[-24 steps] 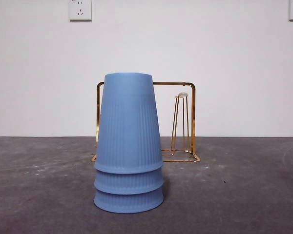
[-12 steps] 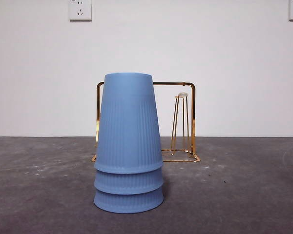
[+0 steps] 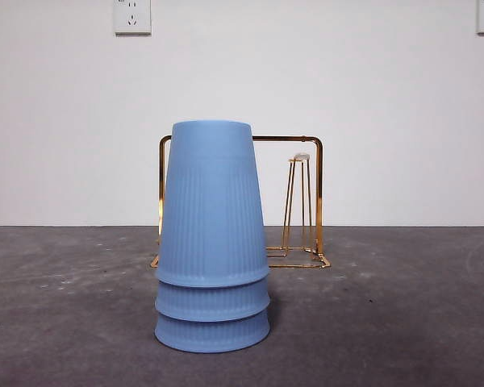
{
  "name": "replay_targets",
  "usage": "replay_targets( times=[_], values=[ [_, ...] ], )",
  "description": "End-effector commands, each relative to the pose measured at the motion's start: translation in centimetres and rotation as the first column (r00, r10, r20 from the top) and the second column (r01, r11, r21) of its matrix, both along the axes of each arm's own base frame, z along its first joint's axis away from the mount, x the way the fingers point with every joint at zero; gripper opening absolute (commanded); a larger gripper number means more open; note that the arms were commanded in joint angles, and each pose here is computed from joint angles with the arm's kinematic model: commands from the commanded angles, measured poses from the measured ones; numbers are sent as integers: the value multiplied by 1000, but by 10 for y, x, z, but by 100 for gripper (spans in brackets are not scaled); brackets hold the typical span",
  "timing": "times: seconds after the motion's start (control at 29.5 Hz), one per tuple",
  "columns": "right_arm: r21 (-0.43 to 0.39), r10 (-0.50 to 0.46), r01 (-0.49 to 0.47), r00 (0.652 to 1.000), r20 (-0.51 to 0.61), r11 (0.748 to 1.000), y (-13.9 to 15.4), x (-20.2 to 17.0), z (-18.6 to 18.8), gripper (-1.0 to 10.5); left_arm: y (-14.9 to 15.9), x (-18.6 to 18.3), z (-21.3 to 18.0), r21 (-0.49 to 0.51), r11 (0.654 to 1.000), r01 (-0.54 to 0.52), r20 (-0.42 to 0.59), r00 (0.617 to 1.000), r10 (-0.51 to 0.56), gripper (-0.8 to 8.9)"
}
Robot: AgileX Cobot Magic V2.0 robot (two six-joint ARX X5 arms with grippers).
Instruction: The left arm pick up the left cup on cup holder and place it on desk, then the right arm insert the right cup into the first cup, and then the left arm insert the mid cup into the first cup
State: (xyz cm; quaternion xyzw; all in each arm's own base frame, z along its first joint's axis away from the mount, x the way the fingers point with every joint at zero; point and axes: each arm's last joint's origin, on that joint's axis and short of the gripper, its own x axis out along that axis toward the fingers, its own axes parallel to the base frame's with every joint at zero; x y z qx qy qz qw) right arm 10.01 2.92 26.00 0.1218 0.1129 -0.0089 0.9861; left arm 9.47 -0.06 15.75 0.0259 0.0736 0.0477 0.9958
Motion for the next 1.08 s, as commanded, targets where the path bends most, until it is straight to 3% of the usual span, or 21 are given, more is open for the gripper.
replay_targets(
  times=[0.03, 0.14, 0.3, 0.58, 0.88, 1.08],
  values=[
    [4, -104, 104, 992, 72, 995, -12, 1, -15, 8, 0, 1, -7, -4, 1000, 2, -24, 1000, -2, 21],
    [-14, -178, 181, 977, 121, 983, -21, -1, -32, 8, 0, 1, -7, -4, 1000, 2, -24, 1000, -2, 21],
    [-67, -185, 197, 970, 156, 978, -28, -6, -48, 8, 0, 1, -7, -4, 1000, 2, -24, 1000, -2, 21],
    [-180, -36, 66, 985, 167, 981, -26, -6, -72, 8, 0, 1, -7, -4, 1000, 2, -24, 1000, -2, 21],
    [-168, -10, 25, 996, 94, 985, -25, -4, -107, 8, 0, 1, -7, -4, 1000, 2, -24, 1000, -2, 20],
    [-163, 21, -12, 998, 54, 987, -24, -4, -110, 8, 0, 1, -7, -4, 1000, 2, -24, 1000, -2, 21]
  ],
)
